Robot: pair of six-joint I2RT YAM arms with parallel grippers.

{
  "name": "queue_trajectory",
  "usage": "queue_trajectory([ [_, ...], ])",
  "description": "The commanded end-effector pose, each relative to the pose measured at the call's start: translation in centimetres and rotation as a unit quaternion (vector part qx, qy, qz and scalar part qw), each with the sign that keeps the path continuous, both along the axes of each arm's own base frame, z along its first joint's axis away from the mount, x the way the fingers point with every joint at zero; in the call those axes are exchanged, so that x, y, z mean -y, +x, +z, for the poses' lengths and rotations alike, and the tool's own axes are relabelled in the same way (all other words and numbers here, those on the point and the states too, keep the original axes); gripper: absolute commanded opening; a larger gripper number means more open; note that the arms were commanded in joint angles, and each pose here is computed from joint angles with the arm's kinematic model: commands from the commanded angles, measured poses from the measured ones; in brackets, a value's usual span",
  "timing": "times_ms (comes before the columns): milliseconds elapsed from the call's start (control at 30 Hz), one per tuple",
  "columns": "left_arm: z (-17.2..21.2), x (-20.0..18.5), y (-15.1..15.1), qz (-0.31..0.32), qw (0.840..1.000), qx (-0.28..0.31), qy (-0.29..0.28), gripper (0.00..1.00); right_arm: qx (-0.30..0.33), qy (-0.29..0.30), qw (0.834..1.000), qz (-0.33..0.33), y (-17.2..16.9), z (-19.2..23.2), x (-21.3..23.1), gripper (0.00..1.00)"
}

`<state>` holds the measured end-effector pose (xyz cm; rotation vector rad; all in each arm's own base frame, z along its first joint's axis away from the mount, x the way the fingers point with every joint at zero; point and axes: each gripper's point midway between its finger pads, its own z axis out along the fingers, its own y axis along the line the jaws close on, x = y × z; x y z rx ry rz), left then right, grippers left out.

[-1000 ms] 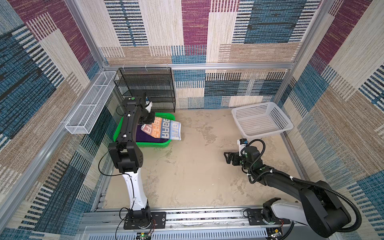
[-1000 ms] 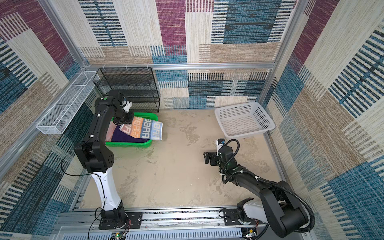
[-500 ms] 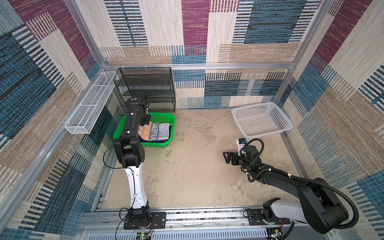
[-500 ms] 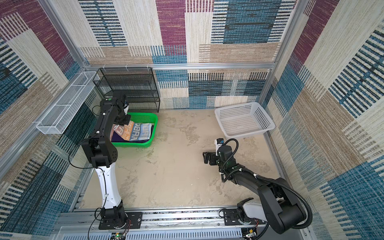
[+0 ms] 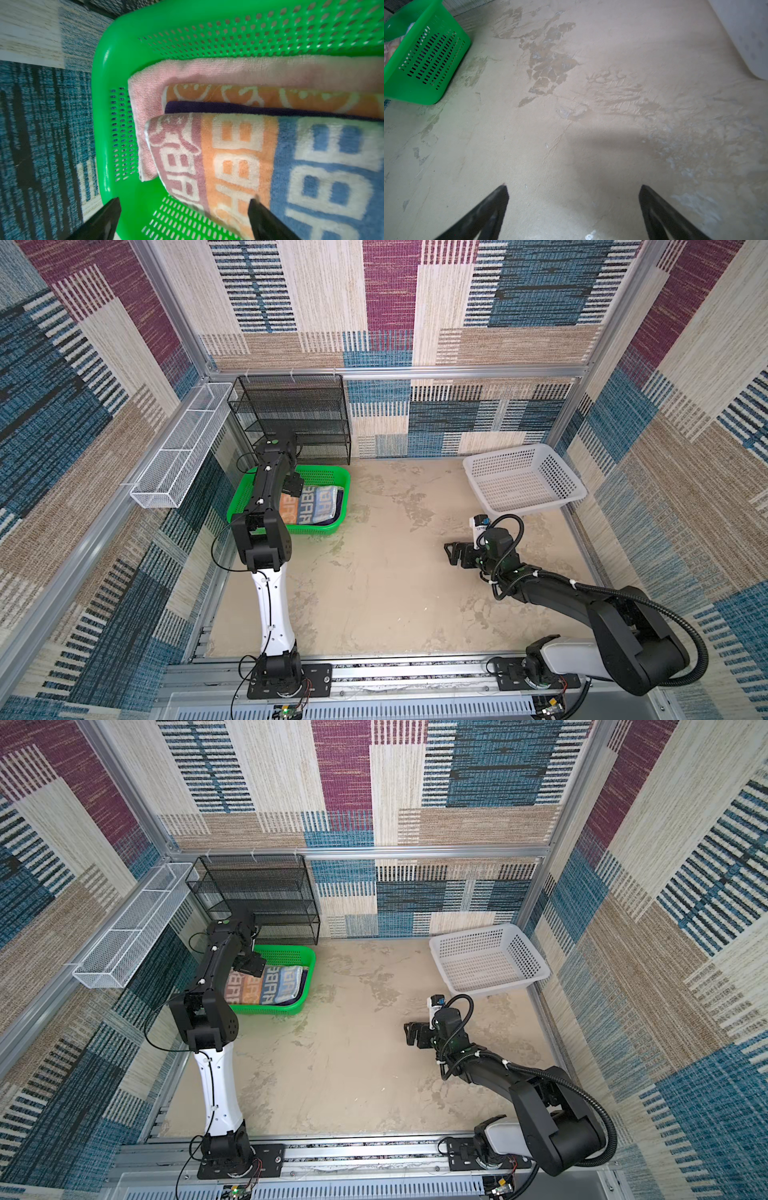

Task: Fold and stack the towels

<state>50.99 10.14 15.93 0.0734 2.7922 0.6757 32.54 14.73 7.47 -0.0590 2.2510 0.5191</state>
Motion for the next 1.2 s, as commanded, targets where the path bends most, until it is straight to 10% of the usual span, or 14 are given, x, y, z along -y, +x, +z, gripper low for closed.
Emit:
queue_trajectory([
  [0, 2.5, -0.3, 0.3, 0.006, 0.999, 0.036, 0.01, 0.99, 0.017, -0.001, 1.0, 0.003, 0.5, 0.7, -0.2, 1.0],
  [367, 5.2, 5.4, -2.1, -0.031, 0.989, 0.093, -0.11, 0.99, 0.036, -0.03, 0.999, -0.019, 0.5, 1.5, 1.2, 1.0],
  [733, 6.6, 16.2, -9.4, -0.141, 0.924, 0.257, -0.246, 0.99, 0.082, -0.109, 0.99, -0.031, 1.4, 5.4, 3.1, 1.0],
  [933, 5.7, 18.0, -14.0, -0.166, 0.895, 0.325, -0.258, 0.99, 0.124, -0.174, 0.973, -0.081, 2.5, 6.3, 5.7, 1.0],
  [1167, 1.8, 16.2, -16.2, -0.138, 0.907, 0.344, -0.201, 0.99, 0.202, -0.204, 0.949, -0.128, 3.8, 7.5, 8.3, 1.0],
])
